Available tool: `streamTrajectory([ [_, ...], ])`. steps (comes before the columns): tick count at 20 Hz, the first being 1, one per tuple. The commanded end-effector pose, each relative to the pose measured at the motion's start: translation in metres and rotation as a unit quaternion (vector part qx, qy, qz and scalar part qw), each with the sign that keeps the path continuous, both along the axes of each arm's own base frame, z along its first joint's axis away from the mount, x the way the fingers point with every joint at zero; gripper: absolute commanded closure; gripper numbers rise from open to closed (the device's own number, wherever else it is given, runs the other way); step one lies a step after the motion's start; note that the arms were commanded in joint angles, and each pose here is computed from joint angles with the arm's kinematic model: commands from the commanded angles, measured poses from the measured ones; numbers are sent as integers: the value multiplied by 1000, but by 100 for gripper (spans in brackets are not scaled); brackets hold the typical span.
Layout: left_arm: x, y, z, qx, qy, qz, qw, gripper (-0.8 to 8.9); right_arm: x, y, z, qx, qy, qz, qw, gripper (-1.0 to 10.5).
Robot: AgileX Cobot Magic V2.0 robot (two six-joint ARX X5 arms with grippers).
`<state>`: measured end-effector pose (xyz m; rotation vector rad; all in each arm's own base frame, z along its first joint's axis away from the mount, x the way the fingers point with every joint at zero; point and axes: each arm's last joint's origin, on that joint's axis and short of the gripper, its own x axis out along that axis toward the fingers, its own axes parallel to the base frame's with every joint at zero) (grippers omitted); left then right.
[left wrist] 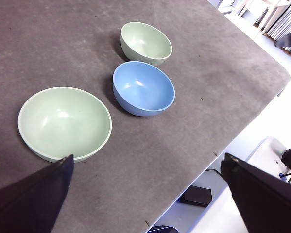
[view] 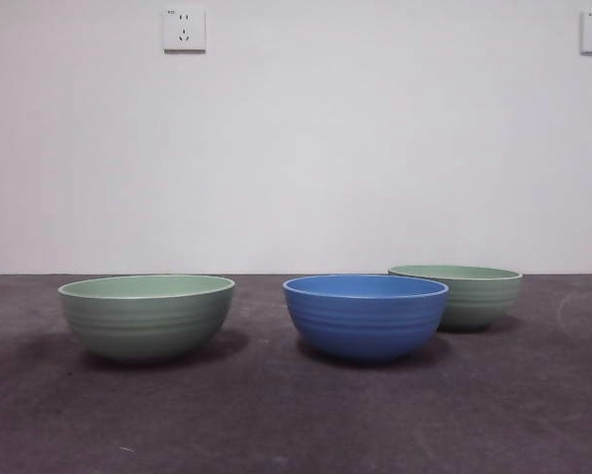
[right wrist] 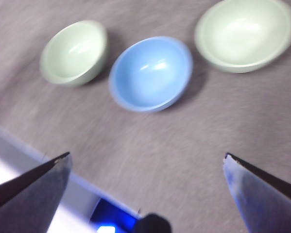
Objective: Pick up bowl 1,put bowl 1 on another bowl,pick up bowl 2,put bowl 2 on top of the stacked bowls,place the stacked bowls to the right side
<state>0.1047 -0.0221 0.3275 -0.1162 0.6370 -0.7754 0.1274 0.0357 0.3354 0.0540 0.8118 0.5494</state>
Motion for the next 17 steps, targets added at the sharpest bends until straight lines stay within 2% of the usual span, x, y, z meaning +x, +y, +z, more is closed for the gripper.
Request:
streamTrajectory([
  [1, 0, 0, 0, -1, 0, -1, 1000, 238, 13, 2, 0, 22, 11, -53, 998, 411],
  [7, 0, 0, 0, -1, 0, -1, 1000, 238, 56, 8, -11, 23, 21, -100, 995, 411],
  [12, 0, -1, 0, -1, 0, -4, 1000, 238, 102, 15, -39, -8, 46, -131, 990, 411],
  [17, 0, -1, 0, -1, 1, -4, 1000, 238, 143, 21, -72, -8, 67, -150, 986, 415],
])
